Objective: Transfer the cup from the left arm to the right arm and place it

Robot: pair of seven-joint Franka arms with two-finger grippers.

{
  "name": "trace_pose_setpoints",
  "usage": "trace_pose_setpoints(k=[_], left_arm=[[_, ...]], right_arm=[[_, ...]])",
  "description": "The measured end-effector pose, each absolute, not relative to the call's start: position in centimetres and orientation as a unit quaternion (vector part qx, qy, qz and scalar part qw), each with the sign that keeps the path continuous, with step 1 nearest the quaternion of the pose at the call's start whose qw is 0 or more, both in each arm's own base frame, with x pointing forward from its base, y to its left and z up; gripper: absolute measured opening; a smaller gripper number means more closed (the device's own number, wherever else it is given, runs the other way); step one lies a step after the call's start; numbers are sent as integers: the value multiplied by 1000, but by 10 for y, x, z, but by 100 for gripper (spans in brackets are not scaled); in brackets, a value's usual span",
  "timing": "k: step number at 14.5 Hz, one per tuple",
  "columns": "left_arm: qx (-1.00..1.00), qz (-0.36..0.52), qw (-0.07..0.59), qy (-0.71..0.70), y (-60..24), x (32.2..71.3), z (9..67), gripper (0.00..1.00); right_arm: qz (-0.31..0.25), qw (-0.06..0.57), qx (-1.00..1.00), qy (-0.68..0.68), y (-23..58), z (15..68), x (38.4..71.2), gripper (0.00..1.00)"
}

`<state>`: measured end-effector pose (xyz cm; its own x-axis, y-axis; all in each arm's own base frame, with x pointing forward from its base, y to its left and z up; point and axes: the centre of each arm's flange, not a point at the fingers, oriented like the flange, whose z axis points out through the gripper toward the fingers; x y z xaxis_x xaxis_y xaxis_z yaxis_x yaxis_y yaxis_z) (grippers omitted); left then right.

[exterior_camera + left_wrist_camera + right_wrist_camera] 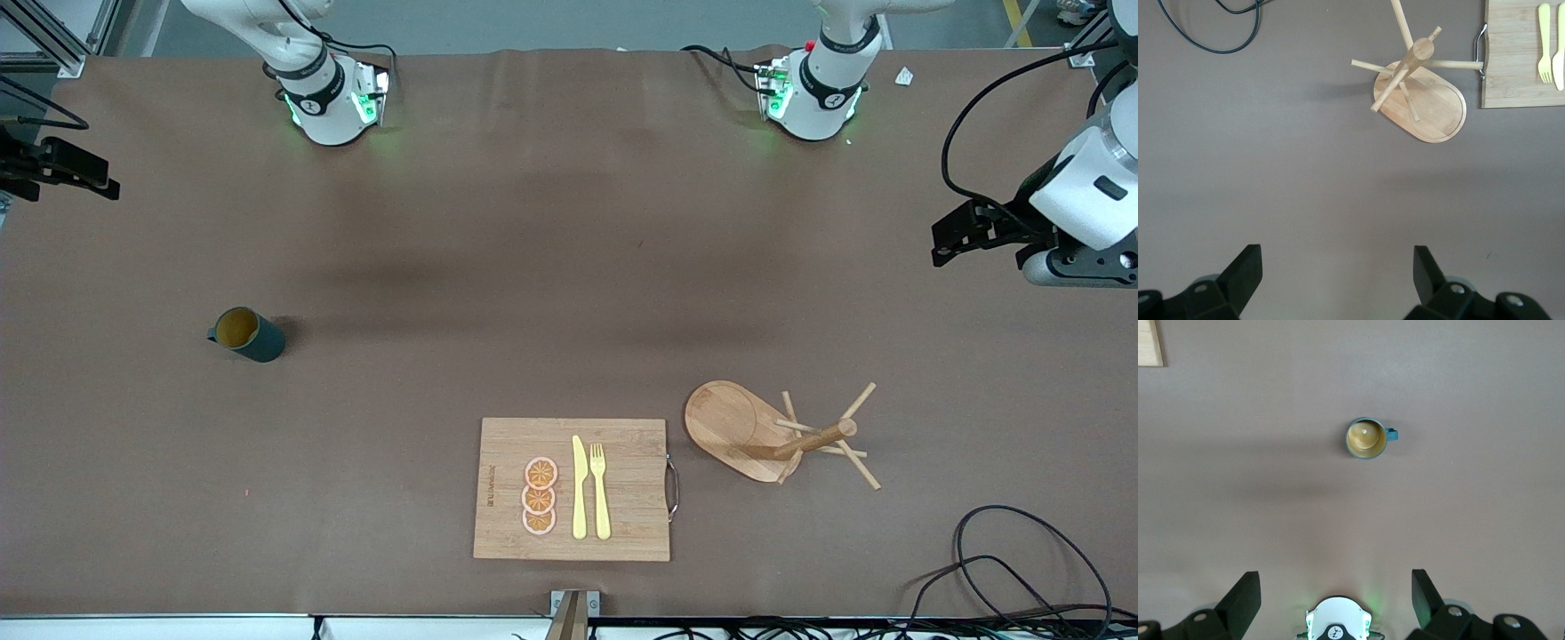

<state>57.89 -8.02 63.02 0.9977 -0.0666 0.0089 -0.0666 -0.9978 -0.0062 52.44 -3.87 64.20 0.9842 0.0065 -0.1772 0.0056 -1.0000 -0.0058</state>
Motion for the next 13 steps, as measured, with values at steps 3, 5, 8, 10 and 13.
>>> trace_pose_setpoints(k=[3, 5, 8, 10, 13], left_arm=[[-999, -5, 3, 33, -80, 579, 630, 100], [-999, -5, 3, 33, -80, 579, 630, 100], [-999, -5, 3, 33, -80, 579, 630, 100], [-999, -5, 3, 33, -80, 579, 630, 100], [-999, -5, 3, 33, -80, 579, 630, 100]], right_arm=[[83, 3, -997, -3, -39, 633, 523, 100], [77, 4, -997, -3, -39, 636, 511, 100], [65, 4, -998, -4, -39, 649, 495, 100], [57, 4, -998, -4, -39, 655, 490, 100], [44, 3, -999, -4, -39, 658, 492, 100]])
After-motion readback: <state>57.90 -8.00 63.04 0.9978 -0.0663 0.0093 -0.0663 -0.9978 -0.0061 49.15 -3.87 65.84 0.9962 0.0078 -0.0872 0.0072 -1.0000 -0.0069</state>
